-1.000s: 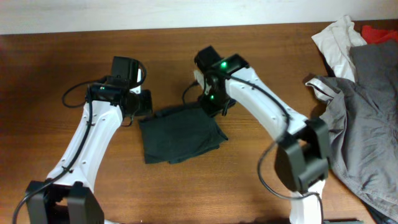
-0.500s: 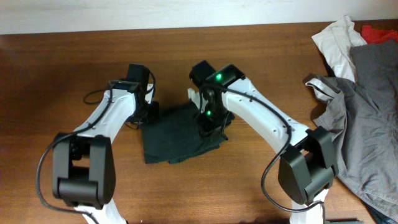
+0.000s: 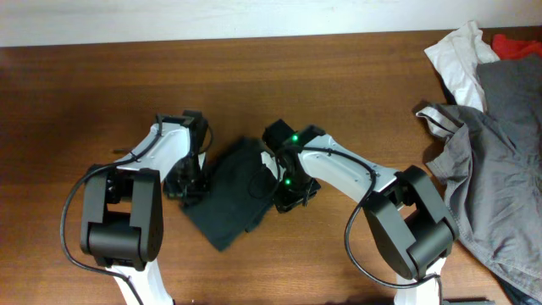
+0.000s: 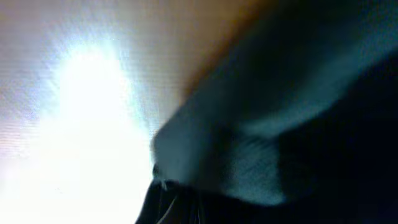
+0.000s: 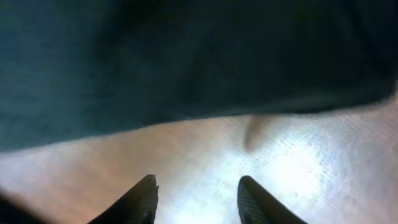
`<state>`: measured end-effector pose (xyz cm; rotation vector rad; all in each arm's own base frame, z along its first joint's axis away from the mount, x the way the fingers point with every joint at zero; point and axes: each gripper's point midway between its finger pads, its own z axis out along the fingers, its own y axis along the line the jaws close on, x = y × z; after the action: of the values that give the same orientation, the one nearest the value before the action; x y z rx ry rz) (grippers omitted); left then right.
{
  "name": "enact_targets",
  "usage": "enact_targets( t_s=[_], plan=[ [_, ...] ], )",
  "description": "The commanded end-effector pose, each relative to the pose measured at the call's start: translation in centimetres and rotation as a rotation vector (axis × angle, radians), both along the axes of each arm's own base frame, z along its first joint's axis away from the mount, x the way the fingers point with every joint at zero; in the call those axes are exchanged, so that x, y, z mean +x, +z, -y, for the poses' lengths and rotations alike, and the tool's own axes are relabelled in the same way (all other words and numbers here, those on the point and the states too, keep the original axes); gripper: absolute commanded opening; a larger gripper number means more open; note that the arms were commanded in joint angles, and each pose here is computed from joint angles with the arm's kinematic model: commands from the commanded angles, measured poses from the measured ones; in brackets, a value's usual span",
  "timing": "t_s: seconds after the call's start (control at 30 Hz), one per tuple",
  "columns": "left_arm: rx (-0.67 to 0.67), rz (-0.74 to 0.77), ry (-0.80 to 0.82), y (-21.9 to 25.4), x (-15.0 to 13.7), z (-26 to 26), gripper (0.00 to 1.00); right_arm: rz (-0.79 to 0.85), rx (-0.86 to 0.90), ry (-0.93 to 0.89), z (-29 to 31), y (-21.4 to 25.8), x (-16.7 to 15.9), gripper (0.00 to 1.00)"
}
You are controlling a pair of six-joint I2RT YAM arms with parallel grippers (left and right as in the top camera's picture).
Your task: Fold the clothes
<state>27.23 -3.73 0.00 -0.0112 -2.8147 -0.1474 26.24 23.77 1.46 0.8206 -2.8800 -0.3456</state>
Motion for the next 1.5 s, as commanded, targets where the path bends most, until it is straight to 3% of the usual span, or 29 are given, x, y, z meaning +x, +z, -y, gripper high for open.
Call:
enact_targets(
  t_s=[0.0,0.3,0.47,0.63,0.7,0.73,0.77,0.8,0.9,1.07,1.33,1.47],
  plan=[
    [-0.025,-0.144,0.069,-1.1,-4.0,0.7,0.03,0.098,-0.070,-0.007,0.8,-0.8,1.7,0.48],
    [-0.045,-0.225,0.044,-1.7,-7.3,2.2,0.01,0.282,-0.091,-0.023,0.7,-0.8,5.7,0.56],
    [-0.061,-0.144,0.045,-1.0,-6.0,2.5,0.01,0.264,-0.104,-0.039,1.4,-0.5,5.8,0.52],
    [-0.106,0.047,0.064,2.7,-2.6,2.5,0.07,0.239,-0.125,-0.096,3.0,1.2,6.4,0.47],
    [-0.138,0.159,0.045,4.9,-0.8,2.6,0.22,0.247,-0.121,-0.116,3.5,2.4,6.9,0.47],
    [-0.155,0.219,0.022,6.0,0.2,2.7,0.40,0.253,-0.118,-0.125,3.8,3.0,7.2,0.47],
    [-0.168,0.272,0.005,6.8,1.0,2.8,0.67,0.260,-0.114,-0.133,3.9,3.5,7.4,0.47],
    [-0.183,0.336,-0.017,7.7,2.0,3.0,0.82,0.271,-0.107,-0.143,4.1,4.2,7.7,0.47],
    [-0.219,0.489,-0.077,9.3,4.8,3.6,0.93,0.302,-0.088,-0.159,4.5,5.9,8.0,0.48],
    [-0.313,0.560,-0.163,8.7,7.4,5.5,0.93,0.343,-0.062,-0.167,4.8,8.6,7.6,0.48],
    [-0.317,0.428,-0.182,2.7,7.6,5.8,0.91,0.393,-0.031,-0.178,5.7,12.6,6.3,0.48],
    [-0.309,0.344,-0.171,-0.2,6.8,5.6,0.79,0.405,-0.025,-0.193,6.4,13.5,6.2,0.48]
  ],
)
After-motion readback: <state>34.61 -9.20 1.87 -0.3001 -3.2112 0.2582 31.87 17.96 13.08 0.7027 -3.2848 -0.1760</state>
